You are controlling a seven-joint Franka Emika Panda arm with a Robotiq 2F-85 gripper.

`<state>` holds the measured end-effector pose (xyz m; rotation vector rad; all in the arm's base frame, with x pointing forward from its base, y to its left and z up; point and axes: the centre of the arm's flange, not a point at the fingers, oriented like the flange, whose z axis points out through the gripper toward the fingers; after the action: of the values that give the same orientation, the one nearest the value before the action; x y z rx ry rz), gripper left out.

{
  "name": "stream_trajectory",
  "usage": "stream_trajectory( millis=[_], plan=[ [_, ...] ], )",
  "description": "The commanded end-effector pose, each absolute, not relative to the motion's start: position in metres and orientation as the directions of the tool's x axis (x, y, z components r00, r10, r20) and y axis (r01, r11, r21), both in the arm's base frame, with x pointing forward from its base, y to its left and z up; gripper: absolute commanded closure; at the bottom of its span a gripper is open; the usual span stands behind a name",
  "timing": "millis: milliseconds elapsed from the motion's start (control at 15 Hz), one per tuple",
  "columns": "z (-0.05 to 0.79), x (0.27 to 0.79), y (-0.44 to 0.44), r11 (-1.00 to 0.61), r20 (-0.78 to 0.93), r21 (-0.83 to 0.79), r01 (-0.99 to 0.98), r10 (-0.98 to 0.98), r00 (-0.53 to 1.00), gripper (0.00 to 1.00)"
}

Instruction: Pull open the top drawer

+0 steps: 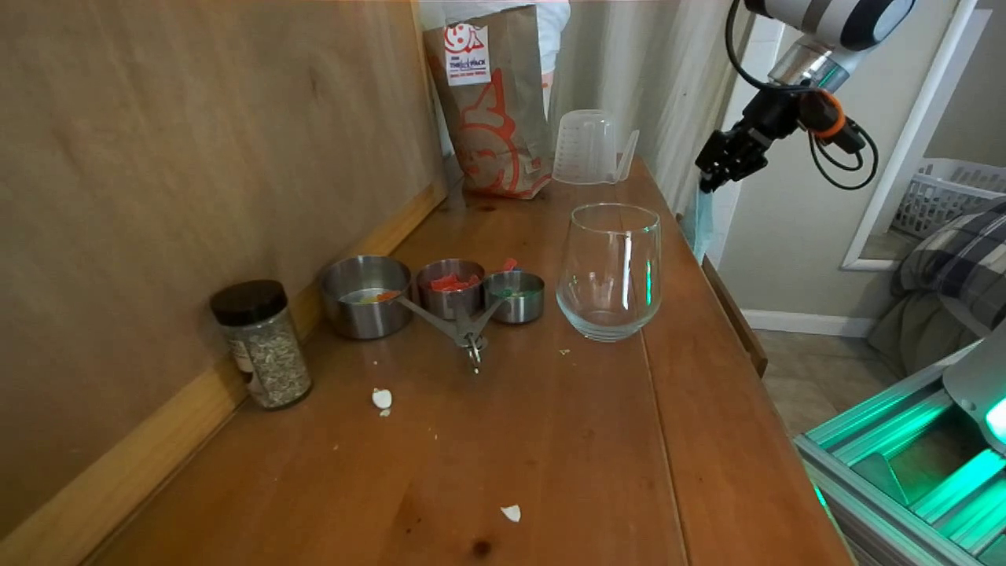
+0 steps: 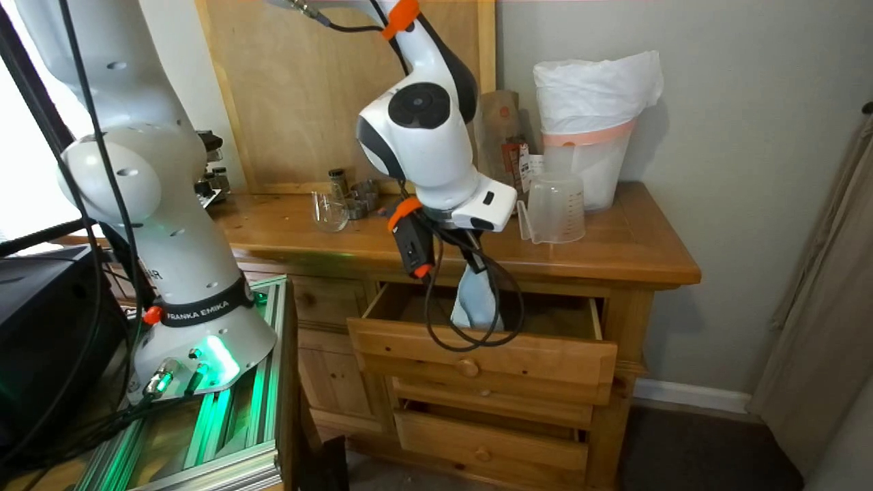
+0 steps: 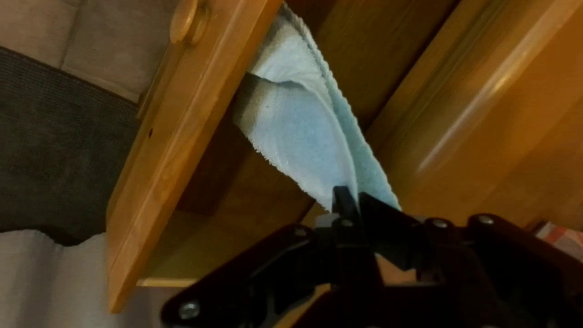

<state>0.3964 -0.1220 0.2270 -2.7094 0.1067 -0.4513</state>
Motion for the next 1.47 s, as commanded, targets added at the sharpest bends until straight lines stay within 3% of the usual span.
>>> stream_trajectory(
  millis=[0, 333, 733, 1400],
  plan=[
    [0.26, 0.394, -0.135, -0.913, 0.301, -0.395, -0.099, -0.231, 0.925, 0.96],
    [0.275, 0.39, -0.143, -0.879, 0.277, -0.425, -0.217, -0.355, 0.893, 0.96],
    [0.299, 0.38, -0.144, -0.879, 0.261, -0.431, -0.204, -0.338, 0.904, 0.96],
    [0.261, 0.375, -0.175, -0.921, 0.211, -0.369, -0.126, -0.215, 0.954, 0.96]
  ],
)
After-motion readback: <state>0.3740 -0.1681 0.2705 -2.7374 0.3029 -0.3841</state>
